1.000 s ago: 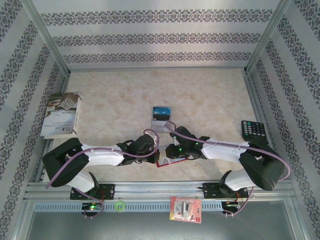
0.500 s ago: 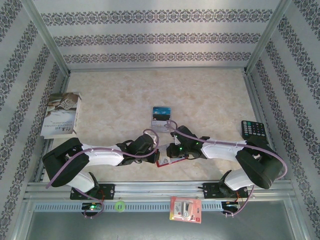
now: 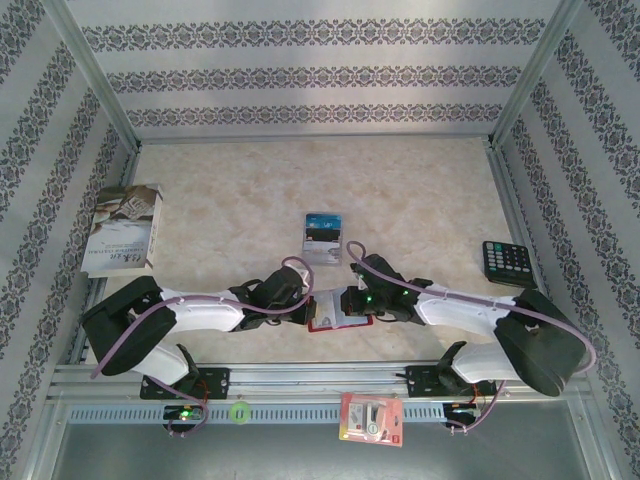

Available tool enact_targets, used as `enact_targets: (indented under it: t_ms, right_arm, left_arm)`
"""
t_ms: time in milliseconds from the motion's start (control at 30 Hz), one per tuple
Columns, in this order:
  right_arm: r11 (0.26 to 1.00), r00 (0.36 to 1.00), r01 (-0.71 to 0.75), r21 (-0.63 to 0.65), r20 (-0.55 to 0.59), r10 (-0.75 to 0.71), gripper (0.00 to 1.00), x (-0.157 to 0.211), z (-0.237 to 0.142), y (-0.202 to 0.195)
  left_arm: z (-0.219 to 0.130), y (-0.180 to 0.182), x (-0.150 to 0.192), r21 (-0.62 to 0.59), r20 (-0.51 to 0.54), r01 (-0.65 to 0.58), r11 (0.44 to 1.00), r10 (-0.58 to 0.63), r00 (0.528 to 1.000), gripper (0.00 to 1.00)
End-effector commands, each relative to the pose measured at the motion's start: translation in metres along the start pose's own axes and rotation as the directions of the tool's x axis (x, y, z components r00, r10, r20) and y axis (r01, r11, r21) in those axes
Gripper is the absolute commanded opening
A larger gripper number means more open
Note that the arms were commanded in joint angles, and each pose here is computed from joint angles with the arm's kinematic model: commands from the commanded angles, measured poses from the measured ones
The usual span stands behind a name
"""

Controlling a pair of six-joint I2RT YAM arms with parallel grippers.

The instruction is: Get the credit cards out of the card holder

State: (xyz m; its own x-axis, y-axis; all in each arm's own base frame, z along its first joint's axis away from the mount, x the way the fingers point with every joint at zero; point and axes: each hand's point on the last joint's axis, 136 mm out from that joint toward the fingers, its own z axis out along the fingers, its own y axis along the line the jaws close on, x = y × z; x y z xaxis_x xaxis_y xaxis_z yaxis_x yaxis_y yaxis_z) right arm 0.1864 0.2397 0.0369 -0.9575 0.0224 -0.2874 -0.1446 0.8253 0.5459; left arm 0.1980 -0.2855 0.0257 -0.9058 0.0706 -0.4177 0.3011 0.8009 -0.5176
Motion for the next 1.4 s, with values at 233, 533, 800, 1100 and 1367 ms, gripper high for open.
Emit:
enact_targets:
  t_ms: [233,533,800,1100,1367]
  right_arm:
    - [0.995,0.998,0.066,-0.076,0.011,-0.065,0.16,0.004,-0.009,0.029]
    - [0.992,0.999,-0.006,-0.126,-0.033,0.002,0.21,0.003,0.012,0.044]
    - [0.995,0.998,-0.059,-0.086,-0.038,0.056,0.2,0.001,0.019,0.03]
    - [0.996,0.996,-0.075,-0.044,-0.057,0.073,0.21,0.006,0.028,0.017]
    - [0.994,0.995,-0.073,-0.084,-0.069,0.067,0.16,0.006,0.033,0.025]
  left_arm:
    - [-0.004,0.035,0.018,-0.087,-0.064,0.009,0.996,-0.014,0.998,0.0]
    - [-0.003,0.037,0.021,-0.077,-0.064,0.028,0.997,-0.033,0.997,0.0]
    - [-0.004,0.036,0.02,-0.072,-0.058,0.032,0.997,-0.036,0.998,0.0]
    - [-0.003,0.037,0.02,-0.073,-0.056,0.032,0.997,-0.036,0.998,0.0]
    - [-0.003,0.036,0.02,-0.071,-0.056,0.034,0.997,-0.038,0.998,0.0]
